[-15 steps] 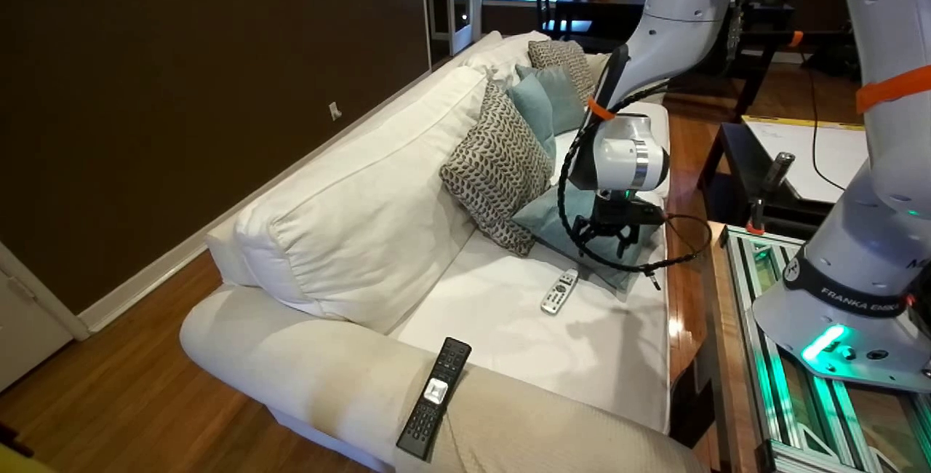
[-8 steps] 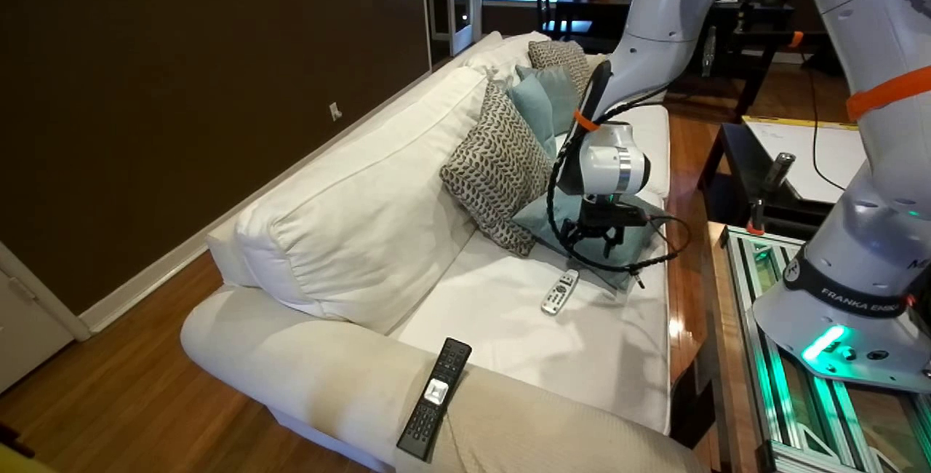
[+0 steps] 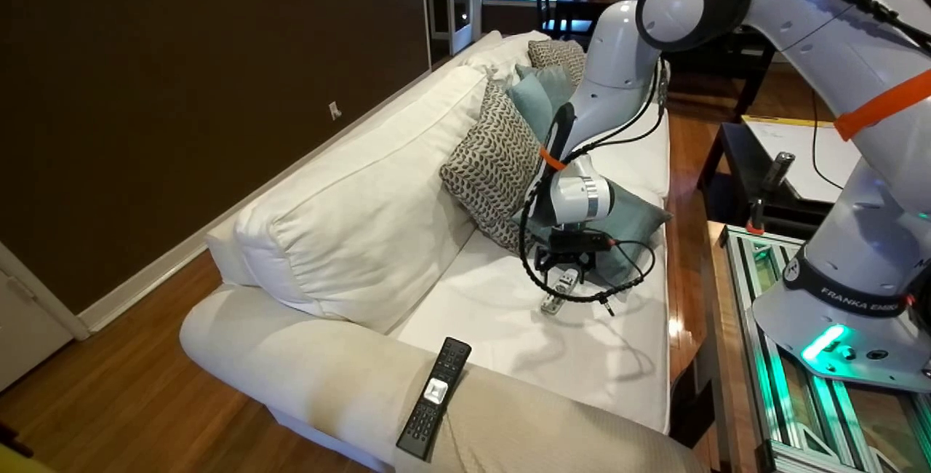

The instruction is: Put the remote on the blue towel

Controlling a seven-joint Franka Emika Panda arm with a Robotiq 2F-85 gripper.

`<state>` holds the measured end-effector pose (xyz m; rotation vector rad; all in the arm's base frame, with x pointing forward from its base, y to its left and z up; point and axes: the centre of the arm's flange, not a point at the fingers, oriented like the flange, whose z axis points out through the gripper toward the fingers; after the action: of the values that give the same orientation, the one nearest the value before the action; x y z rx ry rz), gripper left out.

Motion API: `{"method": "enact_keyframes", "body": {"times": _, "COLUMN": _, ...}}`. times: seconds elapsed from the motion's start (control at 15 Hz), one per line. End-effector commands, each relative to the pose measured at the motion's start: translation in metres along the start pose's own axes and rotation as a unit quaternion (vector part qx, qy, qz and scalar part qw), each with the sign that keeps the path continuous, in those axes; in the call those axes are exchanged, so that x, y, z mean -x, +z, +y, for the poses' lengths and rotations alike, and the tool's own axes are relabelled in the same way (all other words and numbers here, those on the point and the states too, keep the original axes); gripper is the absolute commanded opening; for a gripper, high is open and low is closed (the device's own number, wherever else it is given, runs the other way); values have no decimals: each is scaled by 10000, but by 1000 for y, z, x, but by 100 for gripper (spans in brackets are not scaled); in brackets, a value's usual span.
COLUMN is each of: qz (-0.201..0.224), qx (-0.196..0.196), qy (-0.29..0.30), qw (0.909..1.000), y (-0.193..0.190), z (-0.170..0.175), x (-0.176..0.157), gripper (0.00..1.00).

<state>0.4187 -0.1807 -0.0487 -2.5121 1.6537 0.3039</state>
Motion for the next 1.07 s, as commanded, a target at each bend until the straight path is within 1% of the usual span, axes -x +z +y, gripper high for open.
{"method": "enact_keyframes", "body": {"times": 0.0, "qz": 43, "qx": 286, "qy": 299, "qw": 9991, "y": 29, "z": -16, "x": -5, "gripper": 100}}
{"method": "enact_keyframes", "body": {"times": 0.2, "qz": 110, "qx": 426, "qy": 460, "qw": 9980, "y": 43, "z": -22, "x": -6, "gripper": 100}}
{"method": "enact_keyframes", "body": {"times": 0.53, "qz": 246, "qx": 641, "qy": 606, "qw": 9958, "y": 58, "z": -24, "x": -20, "gripper": 100}}
{"method": "enact_keyframes", "body": {"times": 0.8, "qz": 210, "qx": 827, "qy": 687, "qw": 9940, "y": 67, "z": -23, "x": -28, "gripper": 100}}
{"method": "enact_keyframes", "body": {"times": 0.87, "qz": 206, "qx": 857, "qy": 705, "qw": 9936, "y": 68, "z": -23, "x": -30, "gripper": 99}}
{"method": "enact_keyframes", "body": {"times": 0.93, "qz": 216, "qx": 868, "qy": 716, "qw": 9934, "y": 68, "z": -23, "x": -30, "gripper": 74}}
{"method": "enact_keyframes", "body": {"times": 1.0, "qz": 241, "qx": 861, "qy": 721, "qw": 9934, "y": 68, "z": -23, "x": -31, "gripper": 74}}
